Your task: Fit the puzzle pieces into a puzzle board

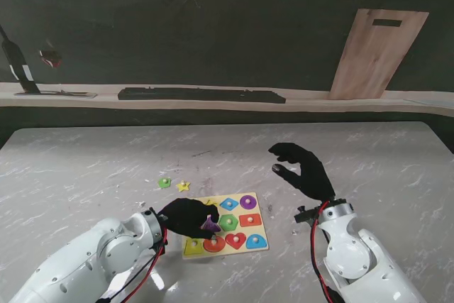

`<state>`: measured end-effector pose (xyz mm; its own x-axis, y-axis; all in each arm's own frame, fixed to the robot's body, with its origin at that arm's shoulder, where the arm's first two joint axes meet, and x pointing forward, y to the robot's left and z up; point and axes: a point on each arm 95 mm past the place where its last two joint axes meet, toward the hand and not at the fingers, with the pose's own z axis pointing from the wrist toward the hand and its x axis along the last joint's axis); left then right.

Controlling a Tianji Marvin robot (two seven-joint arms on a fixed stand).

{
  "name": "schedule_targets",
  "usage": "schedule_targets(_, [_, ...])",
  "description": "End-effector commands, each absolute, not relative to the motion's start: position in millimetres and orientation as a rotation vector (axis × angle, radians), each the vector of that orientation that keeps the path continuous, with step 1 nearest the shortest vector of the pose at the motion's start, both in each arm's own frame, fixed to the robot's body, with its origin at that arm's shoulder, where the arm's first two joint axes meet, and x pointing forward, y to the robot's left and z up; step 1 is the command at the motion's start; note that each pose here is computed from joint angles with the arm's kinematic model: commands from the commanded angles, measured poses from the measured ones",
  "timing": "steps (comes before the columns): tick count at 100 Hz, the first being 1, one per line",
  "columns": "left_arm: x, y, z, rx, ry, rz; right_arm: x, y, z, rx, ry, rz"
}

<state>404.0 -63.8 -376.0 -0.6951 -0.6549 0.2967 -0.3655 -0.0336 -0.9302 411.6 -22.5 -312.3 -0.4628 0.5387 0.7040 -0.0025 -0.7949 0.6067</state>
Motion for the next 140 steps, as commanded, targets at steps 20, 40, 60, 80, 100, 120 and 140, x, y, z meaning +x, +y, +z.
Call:
schedule_targets(20, [400, -48, -354, -1.129, 1.842, -1.859, 413, -12, -317, 1.431, 0.808, 2.316])
schedule_targets(40, [398, -22, -341, -1.143, 1.72, -1.852, 415, -2, -318, 1.449, 0.834, 2.319])
schedule_targets(60, [396, 8, -334, -1.146, 1.633, -1.827, 419, 2, -319, 1.449, 0.854, 2.296])
schedule_targets(80, [395, 34, -332, -1.181, 1.578, -1.828, 421, 0, -321, 1.429, 0.861, 2.257])
schedule_targets(100, [398, 59, -335, -1.196, 1.582, -1.8, 423, 2, -323, 1.445, 0.884, 2.237])
schedule_targets(120, [399, 82, -338, -1.235, 1.627, -1.736, 428, 7, -326, 1.453, 0.912, 2.211])
schedule_targets(140, [403, 98, -342, -1.26, 1.68, -1.662, 431, 8, -328, 1.468, 0.916, 2.183])
